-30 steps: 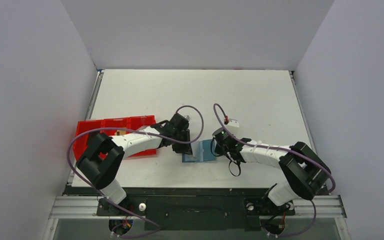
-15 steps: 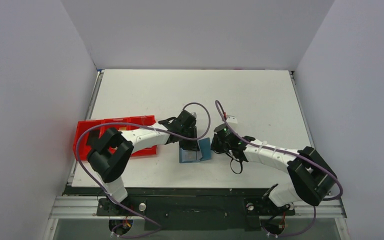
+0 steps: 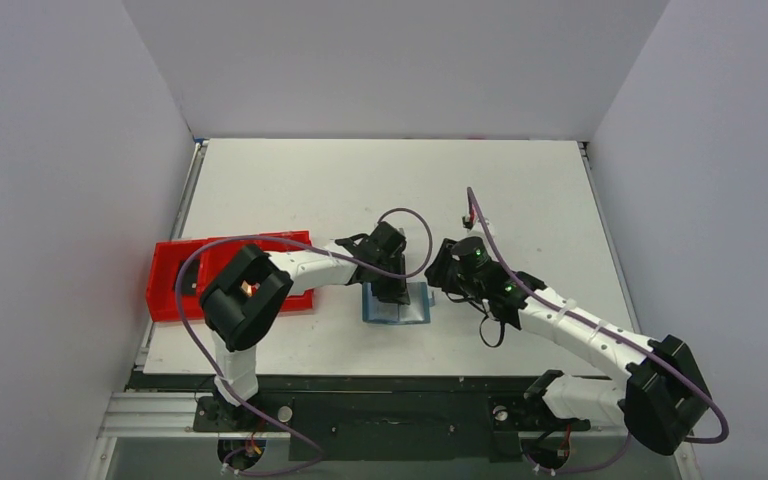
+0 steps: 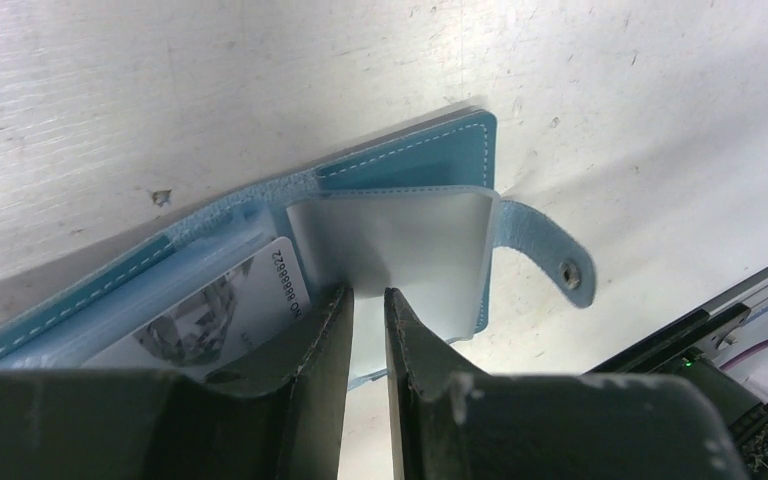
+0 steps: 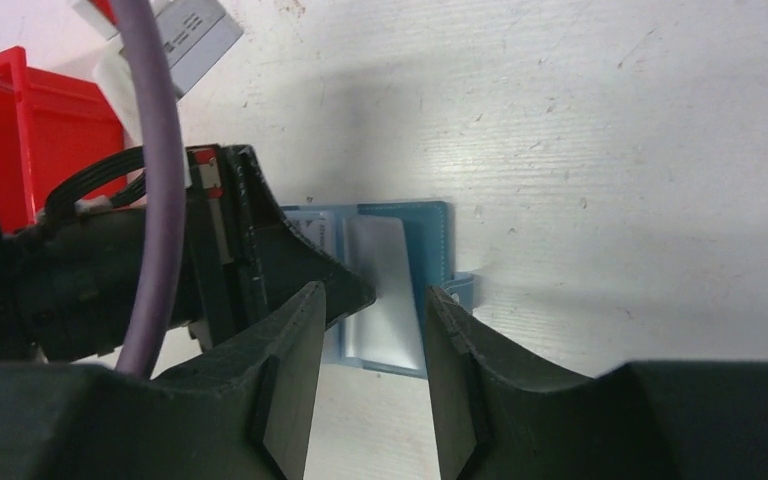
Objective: Take the credit cards out of the card holder
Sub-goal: Open the card holder at the center of the board.
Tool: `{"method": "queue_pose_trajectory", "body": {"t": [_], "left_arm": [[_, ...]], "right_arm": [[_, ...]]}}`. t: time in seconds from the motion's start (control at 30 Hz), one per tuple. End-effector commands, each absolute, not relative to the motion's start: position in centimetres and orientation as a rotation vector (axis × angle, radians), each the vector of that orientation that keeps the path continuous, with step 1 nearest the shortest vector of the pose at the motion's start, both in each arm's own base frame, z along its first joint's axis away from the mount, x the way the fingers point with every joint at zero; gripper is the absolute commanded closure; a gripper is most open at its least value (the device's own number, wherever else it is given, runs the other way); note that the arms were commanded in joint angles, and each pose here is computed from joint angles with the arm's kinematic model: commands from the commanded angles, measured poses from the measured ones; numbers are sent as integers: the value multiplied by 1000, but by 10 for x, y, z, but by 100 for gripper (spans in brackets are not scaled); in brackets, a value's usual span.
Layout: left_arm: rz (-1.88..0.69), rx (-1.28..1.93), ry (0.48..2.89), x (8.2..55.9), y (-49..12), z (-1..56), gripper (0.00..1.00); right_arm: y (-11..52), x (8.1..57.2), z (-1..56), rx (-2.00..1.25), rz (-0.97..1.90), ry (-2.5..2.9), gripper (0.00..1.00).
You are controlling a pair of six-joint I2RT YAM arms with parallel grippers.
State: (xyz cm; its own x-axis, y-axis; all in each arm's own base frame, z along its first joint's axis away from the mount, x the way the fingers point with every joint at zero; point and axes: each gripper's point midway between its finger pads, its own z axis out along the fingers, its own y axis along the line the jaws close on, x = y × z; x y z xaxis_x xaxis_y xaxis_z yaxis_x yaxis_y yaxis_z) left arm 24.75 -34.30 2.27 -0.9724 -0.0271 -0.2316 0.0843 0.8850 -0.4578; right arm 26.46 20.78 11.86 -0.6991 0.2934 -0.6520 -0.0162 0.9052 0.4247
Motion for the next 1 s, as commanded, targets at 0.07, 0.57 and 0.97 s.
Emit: {"method": "queue_pose_trajectory", "body": {"t": [0.07,0.57,0.97], "left_arm": [[-772,36,2771,258,-362,34,84],[-712,13,2778,257,-341,34,83],[-765,-5,2705,269,-324,65,83]], "right_arm": [[233,264,118,205,689,2309,73],[258,280,69,289,846,2384,96],[257,272,33,277,821,2477,98]]}}
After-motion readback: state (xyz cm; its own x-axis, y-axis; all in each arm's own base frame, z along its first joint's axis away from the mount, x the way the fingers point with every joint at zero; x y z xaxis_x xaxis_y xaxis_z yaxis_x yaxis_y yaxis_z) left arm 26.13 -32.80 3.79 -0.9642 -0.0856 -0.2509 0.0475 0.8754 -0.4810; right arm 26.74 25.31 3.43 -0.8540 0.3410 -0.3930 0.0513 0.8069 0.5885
